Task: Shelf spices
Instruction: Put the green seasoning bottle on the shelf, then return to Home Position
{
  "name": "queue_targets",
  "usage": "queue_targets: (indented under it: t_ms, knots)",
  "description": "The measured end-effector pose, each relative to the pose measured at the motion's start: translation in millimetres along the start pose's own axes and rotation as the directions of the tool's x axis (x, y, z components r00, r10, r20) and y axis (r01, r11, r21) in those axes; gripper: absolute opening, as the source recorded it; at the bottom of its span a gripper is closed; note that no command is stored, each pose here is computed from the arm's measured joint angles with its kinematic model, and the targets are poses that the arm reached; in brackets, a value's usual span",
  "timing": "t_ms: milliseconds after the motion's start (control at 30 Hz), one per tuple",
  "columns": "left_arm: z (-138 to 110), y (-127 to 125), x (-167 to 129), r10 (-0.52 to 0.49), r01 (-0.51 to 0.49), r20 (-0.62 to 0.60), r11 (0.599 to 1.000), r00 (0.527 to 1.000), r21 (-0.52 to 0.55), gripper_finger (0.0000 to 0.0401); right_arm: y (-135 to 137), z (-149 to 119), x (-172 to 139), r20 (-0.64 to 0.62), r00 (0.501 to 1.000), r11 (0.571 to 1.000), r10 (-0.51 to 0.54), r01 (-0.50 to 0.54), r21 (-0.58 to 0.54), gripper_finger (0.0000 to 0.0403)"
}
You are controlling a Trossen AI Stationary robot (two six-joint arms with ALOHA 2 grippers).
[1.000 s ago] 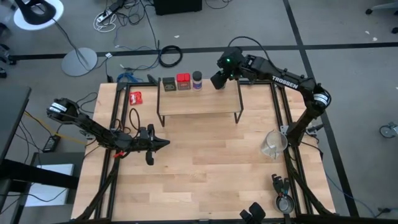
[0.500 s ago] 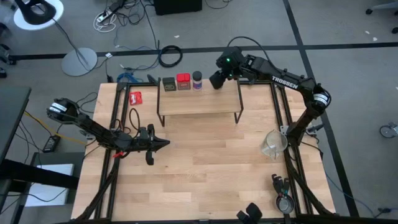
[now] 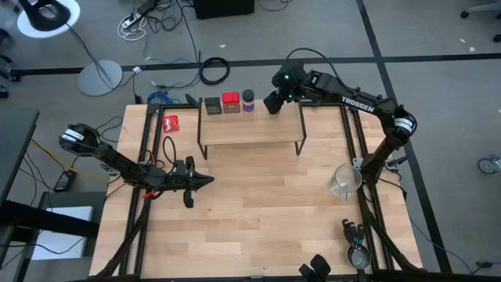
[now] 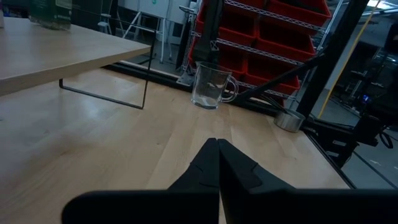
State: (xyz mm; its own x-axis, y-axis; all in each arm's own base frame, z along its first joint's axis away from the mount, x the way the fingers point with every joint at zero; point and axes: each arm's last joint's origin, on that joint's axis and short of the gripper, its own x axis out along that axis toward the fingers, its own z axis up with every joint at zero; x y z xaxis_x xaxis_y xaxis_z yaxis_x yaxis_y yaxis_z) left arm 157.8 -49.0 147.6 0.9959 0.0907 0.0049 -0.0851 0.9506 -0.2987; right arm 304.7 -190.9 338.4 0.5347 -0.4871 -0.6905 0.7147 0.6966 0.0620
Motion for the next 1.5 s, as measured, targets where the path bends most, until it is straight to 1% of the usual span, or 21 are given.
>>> queue_targets:
  t_ms: [333, 467, 667, 800, 1000, 1400, 1500]
  knots:
    - [-0.1, 0.1, 0.0, 0.000, 0.000, -0.001, 1.000, 1.000, 0.000, 0.0001, -0.9, -1.9, 3.7, 0.015, 1.000, 1.000, 0.000, -0.001, 0.011, 0.0203]
    - [-0.2, 0.1, 0.0, 0.000, 0.000, -0.002, 1.000, 1.000, 0.001, 0.0001, -0.7, -1.9, 3.9, 0.015, 1.000, 1.000, 0.007, -0.007, -0.006, 0.0206]
    - [-0.2, 0.1, 0.0, 0.000, 0.000, -0.002, 1.000, 1.000, 0.001, 0.0001, 6.5, -3.0, 3.5, 0.017, 0.999, 0.999, 0.028, -0.027, -0.046, 0.0223]
    - [-0.2, 0.1, 0.0, 0.001, -0.001, -0.002, 1.000, 1.000, 0.001, 0.0001, 10.3, -3.0, 3.4, 0.021, 0.998, 0.997, 0.055, -0.053, -0.057, 0.0235]
    - [-0.2, 0.1, 0.0, 0.000, 0.000, -0.002, 1.000, 1.000, 0.001, 0.0001, 12.4, -1.8, 3.0, 0.037, 0.997, 0.996, 0.062, -0.059, -0.061, 0.0251]
    - [-0.5, 0.2, 0.0, 0.000, 0.000, -0.006, 1.000, 1.000, 0.003, 0.0001, 14.0, 6.9, 2.2, 0.130, 0.989, 0.996, 0.069, -0.060, -0.071, 0.0274]
    - [-1.0, 0.3, 0.0, 0.001, -0.001, -0.010, 1.000, 1.000, 0.005, 0.0001, 14.2, 9.3, 1.8, 0.158, 0.986, 0.996, 0.052, -0.040, -0.078, 0.0274]
